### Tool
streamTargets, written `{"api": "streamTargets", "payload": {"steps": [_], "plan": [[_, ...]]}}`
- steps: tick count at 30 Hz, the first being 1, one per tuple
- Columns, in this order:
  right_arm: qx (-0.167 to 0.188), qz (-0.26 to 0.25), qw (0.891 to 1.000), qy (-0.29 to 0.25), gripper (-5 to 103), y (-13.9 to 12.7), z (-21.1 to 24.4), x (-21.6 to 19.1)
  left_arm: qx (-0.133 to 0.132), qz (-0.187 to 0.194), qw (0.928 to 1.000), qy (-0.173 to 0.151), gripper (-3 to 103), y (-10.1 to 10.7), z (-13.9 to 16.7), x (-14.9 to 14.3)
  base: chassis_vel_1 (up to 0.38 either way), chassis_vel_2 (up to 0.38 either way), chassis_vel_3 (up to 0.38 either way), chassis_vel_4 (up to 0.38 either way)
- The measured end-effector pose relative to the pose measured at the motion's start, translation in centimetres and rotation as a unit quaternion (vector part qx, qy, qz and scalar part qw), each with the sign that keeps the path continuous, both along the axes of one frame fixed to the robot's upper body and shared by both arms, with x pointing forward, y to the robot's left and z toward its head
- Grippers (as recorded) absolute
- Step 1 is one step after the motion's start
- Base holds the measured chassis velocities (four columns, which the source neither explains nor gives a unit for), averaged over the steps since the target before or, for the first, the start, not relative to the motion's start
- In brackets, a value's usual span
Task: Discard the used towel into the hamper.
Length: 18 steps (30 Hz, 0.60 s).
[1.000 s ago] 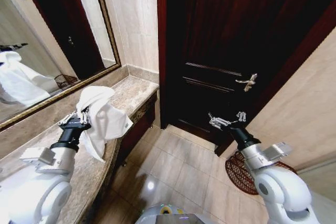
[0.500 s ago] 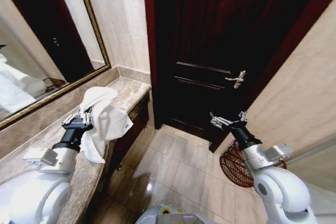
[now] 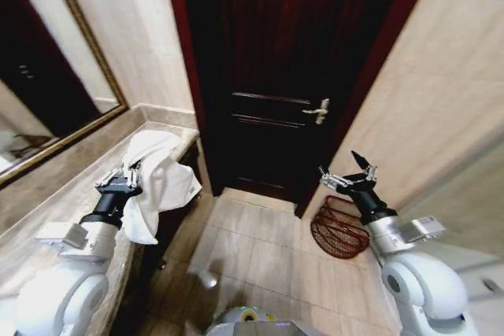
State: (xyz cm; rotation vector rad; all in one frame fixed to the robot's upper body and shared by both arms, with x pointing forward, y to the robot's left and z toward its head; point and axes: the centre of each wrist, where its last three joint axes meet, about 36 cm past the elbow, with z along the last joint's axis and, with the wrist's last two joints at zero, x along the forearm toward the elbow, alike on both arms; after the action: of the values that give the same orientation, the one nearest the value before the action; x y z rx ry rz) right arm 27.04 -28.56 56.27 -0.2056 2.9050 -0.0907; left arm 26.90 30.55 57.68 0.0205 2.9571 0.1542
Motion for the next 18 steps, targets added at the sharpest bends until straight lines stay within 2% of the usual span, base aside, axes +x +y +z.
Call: {"api": "streamTargets", "payload": {"steps": [11, 18], "plan": [[0.013, -0.023, 1.000, 0.012, 100, -0.2, -1.3, -0.6, -0.002, -0.010, 0.9999, -0.004, 7, 0.0, 0.0, 0.0, -0.128, -0.125, -0.123, -0.120], [0.029, -0.062, 0.997, 0.041, 100, 0.2, -1.8, -1.7, -0.006, -0.023, 0.9997, -0.011, 7, -0.1, -0.2, 0.0, -0.117, -0.127, -0.131, -0.132]]}}
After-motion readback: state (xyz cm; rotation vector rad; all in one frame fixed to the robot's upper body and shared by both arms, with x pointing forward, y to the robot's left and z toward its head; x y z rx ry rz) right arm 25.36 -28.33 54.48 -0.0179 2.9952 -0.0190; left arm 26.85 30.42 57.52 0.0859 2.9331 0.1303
